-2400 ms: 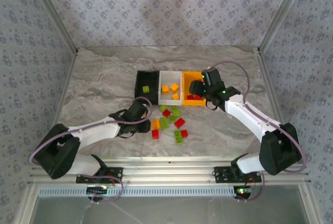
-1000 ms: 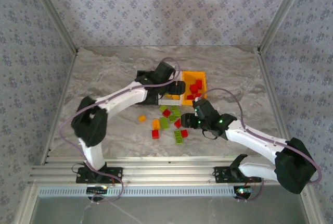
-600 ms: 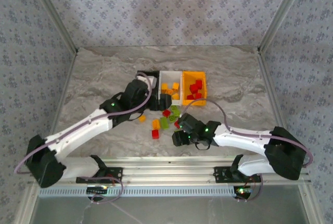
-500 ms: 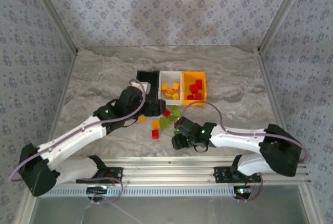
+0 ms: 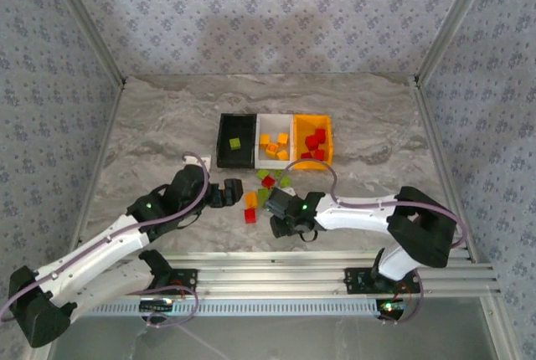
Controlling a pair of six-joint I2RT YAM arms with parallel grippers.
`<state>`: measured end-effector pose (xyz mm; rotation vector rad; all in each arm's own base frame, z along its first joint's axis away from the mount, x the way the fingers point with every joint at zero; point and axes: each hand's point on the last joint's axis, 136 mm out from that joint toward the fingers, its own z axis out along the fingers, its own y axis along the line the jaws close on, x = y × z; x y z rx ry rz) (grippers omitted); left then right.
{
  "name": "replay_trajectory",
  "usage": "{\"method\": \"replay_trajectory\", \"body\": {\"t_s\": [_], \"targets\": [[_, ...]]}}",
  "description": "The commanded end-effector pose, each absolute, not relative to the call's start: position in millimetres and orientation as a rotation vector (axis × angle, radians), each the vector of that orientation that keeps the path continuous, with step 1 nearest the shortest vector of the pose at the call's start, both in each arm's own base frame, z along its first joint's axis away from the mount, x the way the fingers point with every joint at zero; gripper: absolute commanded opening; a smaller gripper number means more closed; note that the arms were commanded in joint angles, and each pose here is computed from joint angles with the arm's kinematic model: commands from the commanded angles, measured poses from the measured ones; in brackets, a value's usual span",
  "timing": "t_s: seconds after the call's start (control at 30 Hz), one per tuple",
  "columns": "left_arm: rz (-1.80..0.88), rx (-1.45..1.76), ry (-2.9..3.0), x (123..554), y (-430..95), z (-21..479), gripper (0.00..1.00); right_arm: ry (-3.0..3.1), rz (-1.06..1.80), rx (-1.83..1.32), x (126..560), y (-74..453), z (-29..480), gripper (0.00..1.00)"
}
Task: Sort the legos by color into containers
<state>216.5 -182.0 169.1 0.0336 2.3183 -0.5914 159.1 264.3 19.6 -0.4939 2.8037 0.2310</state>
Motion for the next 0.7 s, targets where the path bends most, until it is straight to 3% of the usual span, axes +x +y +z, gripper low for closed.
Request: {"method": "replay_trajectory", "body": {"t_s": [0.0, 0.2, 0.43, 0.67], "targets": [[-0.568, 0.013, 2.3, 216.3, -175.4, 173.2, 0.99, 2.847, 0.096, -0.503, 151.1, 250.4, 12.4, 0.49], [-0.534, 0.005, 2.302, 217.2, -170.3, 168.8, 1.0, 2.808, 0.136, -0.5, 146.8, 248.5, 29.9, 0.28], [-0.487, -0.028, 2.288, 213.6, -154.6, 156.7, 1.0, 2.675, 0.337, -0.568, 159.6, 266.9, 102.3, 0.25], [-0.483, -0.068, 2.302, 202.2, -140.7, 142.6, 1.0, 2.508, 0.58, -0.584, 238.9, 336.4, 171.5, 0.24]]}}
